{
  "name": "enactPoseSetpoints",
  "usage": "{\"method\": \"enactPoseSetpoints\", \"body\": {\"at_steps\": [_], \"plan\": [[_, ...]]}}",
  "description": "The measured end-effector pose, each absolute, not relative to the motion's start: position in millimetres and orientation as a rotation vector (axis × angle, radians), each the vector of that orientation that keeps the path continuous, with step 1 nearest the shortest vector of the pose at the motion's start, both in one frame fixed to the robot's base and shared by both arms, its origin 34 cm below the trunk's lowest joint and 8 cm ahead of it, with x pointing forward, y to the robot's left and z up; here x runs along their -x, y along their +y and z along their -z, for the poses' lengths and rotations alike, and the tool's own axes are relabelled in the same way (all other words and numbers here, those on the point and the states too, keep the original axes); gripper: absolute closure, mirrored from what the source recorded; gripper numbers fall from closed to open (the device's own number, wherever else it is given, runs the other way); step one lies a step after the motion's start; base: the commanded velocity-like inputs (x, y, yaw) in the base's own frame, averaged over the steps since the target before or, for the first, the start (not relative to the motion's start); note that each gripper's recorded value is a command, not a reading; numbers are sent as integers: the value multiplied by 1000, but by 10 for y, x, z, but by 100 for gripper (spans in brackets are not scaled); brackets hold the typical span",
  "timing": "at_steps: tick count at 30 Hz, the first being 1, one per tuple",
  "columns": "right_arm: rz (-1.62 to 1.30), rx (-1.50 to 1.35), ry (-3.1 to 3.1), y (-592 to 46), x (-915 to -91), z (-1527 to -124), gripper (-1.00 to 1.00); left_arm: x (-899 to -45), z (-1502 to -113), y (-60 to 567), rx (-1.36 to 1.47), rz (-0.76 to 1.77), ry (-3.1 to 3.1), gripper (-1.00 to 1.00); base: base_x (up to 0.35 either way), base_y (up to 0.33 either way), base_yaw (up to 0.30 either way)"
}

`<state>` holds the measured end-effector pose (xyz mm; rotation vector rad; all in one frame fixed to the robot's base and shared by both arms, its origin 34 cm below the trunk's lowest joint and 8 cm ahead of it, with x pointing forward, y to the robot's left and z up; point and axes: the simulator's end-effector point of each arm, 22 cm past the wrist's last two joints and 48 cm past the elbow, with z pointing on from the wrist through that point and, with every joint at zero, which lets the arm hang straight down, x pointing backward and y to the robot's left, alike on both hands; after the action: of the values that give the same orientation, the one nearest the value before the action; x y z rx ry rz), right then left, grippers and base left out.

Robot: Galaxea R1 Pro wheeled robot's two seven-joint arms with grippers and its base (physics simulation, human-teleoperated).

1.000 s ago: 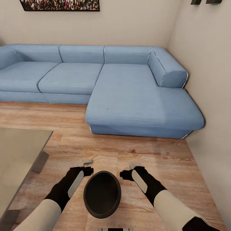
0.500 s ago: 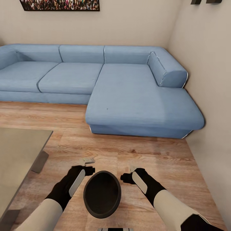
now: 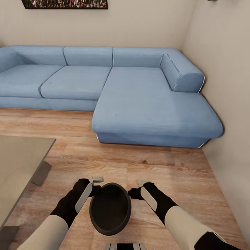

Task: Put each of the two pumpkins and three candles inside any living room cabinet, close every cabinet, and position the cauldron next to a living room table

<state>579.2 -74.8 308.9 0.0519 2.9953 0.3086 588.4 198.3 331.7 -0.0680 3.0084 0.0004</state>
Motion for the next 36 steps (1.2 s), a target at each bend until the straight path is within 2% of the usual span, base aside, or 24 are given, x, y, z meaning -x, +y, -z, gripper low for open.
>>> {"method": "enactPoseSetpoints", "body": {"at_steps": [8,36], "plan": [[-411,11,2980,-548,-5729,-2958,-100,-5886,-3154,2085,101,-12,2996,-100,0,0,0],[-407,13,2984,-586,-5564,-2321,-100,-5735,-2519,2343,166,-49,2998,-100,0,0,0]]}}
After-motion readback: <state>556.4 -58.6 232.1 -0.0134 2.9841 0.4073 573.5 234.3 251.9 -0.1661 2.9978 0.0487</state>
